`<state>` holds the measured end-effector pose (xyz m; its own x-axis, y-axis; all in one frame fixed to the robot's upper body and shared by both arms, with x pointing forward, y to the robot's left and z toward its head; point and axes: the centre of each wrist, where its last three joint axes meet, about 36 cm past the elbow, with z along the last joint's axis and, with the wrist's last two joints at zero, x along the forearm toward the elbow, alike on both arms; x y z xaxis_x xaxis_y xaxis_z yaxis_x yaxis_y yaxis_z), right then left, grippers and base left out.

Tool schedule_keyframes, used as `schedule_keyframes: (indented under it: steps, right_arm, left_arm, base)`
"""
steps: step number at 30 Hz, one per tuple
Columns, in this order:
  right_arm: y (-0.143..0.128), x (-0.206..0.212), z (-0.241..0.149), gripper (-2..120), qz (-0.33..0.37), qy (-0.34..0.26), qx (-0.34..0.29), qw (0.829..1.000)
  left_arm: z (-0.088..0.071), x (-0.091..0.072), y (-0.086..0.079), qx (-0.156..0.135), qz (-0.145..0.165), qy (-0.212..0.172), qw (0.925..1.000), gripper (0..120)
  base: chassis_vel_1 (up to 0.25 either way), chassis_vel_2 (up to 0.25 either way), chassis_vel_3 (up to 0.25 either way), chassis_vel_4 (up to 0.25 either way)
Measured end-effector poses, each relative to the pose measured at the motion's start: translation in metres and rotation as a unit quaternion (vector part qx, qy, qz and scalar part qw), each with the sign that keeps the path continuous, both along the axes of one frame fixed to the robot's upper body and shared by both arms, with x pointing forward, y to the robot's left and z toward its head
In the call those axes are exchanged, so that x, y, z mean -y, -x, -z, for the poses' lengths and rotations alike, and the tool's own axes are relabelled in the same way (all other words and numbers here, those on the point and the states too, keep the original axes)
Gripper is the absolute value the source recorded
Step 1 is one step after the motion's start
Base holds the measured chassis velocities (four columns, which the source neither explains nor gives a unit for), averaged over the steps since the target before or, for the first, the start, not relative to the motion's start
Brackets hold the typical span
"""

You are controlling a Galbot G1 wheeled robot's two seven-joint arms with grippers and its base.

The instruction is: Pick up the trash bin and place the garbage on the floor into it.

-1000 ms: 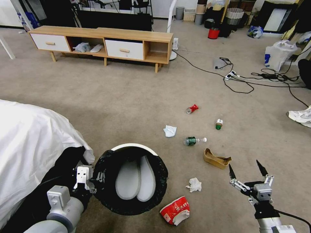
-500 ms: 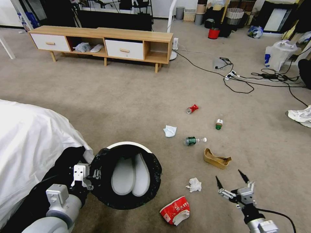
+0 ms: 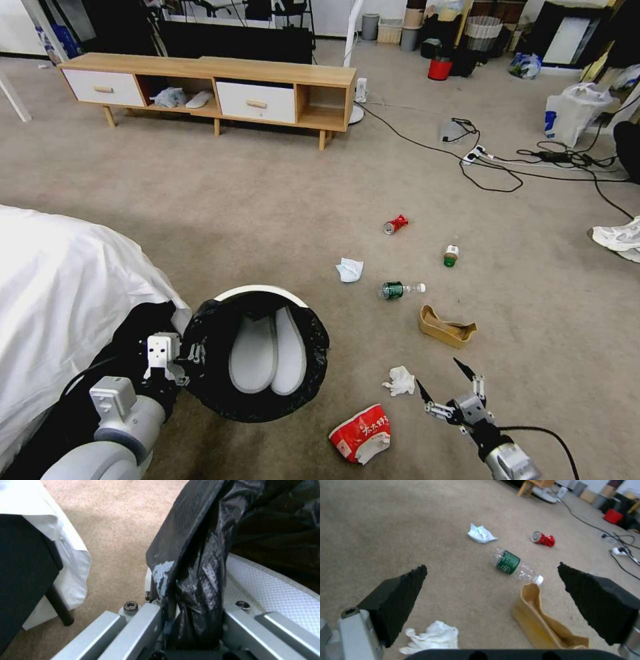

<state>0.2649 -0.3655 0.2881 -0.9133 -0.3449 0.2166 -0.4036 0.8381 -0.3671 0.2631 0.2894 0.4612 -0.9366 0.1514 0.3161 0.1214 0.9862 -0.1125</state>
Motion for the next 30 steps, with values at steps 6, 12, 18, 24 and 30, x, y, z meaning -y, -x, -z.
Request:
schedule_keyframes:
  steps: [6,12,18,24,30]
  right_arm:
    - [-0.019,0.033,-0.020,100,-0.020,-0.002,-0.025,0.999]
    - [-0.044,0.062,-0.046,100,-0.065,-0.007,-0.061,0.996]
    - [-0.053,0.081,-0.062,100,-0.115,0.014,-0.134,0.984]
    - [-0.056,0.104,-0.077,100,-0.156,0.056,-0.190,0.968]
    - [-0.065,0.100,-0.090,100,-0.168,0.045,-0.224,0.959]
  left_arm:
    - [0.006,0.001,-0.002,0.000,-0.007,-0.005,1.0000,1]
    - [0.019,-0.001,-0.004,-0.005,-0.012,-0.014,0.9998,1]
    - [0.024,0.002,-0.009,-0.004,-0.014,-0.009,0.9999,1]
    - [0.026,0.002,-0.011,-0.005,-0.015,-0.009,0.9998,1]
    - [0.033,0.006,-0.011,-0.007,-0.014,-0.005,0.9999,1]
  base:
    - [0.000,0.000,0.000,0.000]
    - [0.000,0.000,0.000,0.000]
    - [0.000,0.000,0.000,0.000]
    - [0.000,0.000,0.000,0.000]
    - [0.000,0.000,0.000,0.000]
